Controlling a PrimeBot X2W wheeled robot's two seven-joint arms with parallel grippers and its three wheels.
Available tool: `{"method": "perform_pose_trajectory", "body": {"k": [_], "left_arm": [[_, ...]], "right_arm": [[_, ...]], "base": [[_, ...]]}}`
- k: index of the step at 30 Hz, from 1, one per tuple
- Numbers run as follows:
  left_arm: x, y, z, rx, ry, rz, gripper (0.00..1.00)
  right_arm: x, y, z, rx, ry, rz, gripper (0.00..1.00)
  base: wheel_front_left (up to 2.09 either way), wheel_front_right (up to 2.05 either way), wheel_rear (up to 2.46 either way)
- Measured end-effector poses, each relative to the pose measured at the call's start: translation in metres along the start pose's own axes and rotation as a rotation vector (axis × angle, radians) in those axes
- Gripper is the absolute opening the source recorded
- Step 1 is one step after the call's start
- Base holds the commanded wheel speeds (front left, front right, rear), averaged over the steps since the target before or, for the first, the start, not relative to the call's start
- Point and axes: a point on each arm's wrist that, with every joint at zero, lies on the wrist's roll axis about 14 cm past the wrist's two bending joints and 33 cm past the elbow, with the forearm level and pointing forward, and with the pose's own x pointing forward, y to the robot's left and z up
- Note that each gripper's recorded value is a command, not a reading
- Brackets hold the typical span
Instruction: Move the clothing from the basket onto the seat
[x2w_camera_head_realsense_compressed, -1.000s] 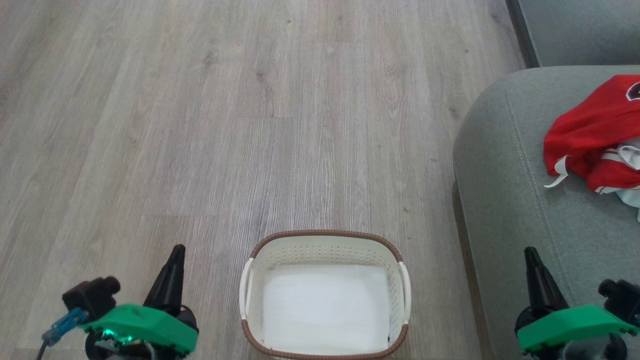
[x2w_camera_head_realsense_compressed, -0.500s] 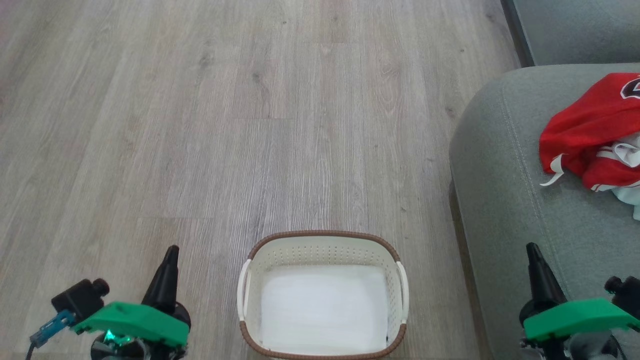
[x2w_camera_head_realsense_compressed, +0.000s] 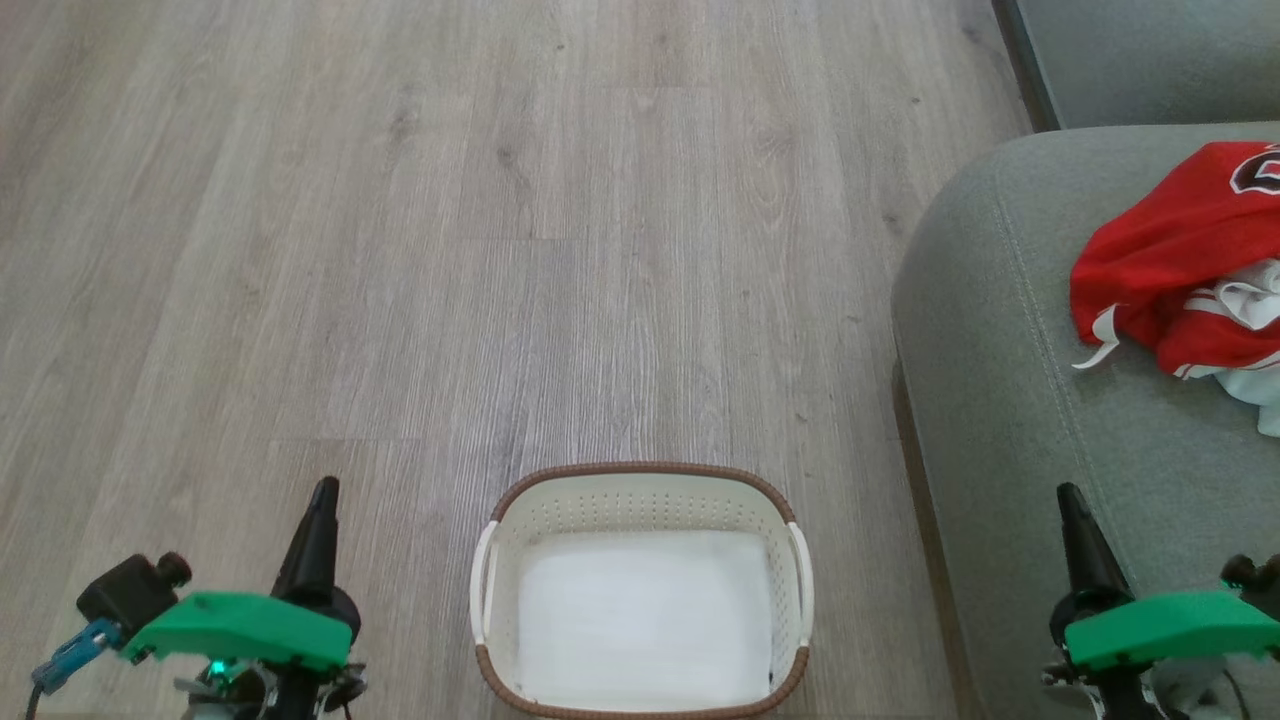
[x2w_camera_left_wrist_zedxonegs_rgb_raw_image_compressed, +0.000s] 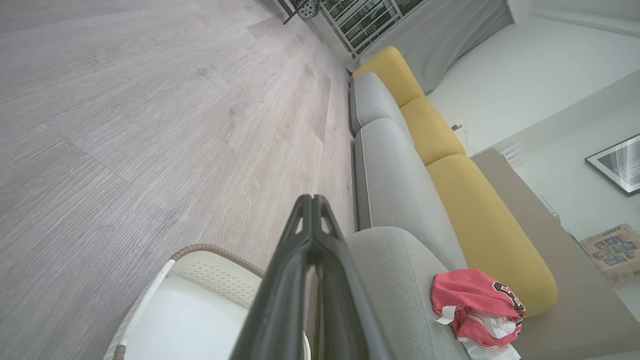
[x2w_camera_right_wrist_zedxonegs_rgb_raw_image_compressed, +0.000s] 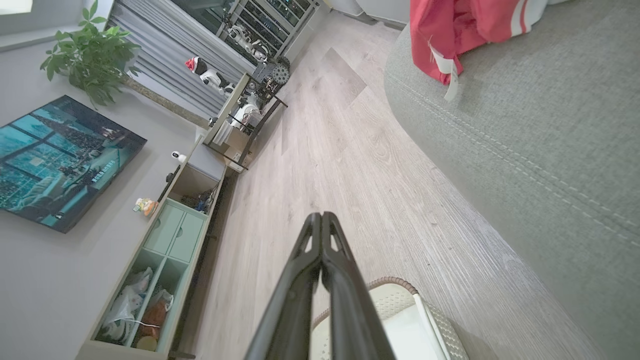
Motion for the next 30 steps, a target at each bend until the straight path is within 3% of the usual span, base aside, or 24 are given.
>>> {"method": "perform_pose_trajectory", "body": {"k": [30], "left_arm": [[0.009,0.001,0.008,-0.32,-0.014,0.007,0.0]], "right_arm": [[0.009,0.005,0.011,0.322,-0.024,0.007,0.0]], "base": [[0.0,0.0,0.0]]}}
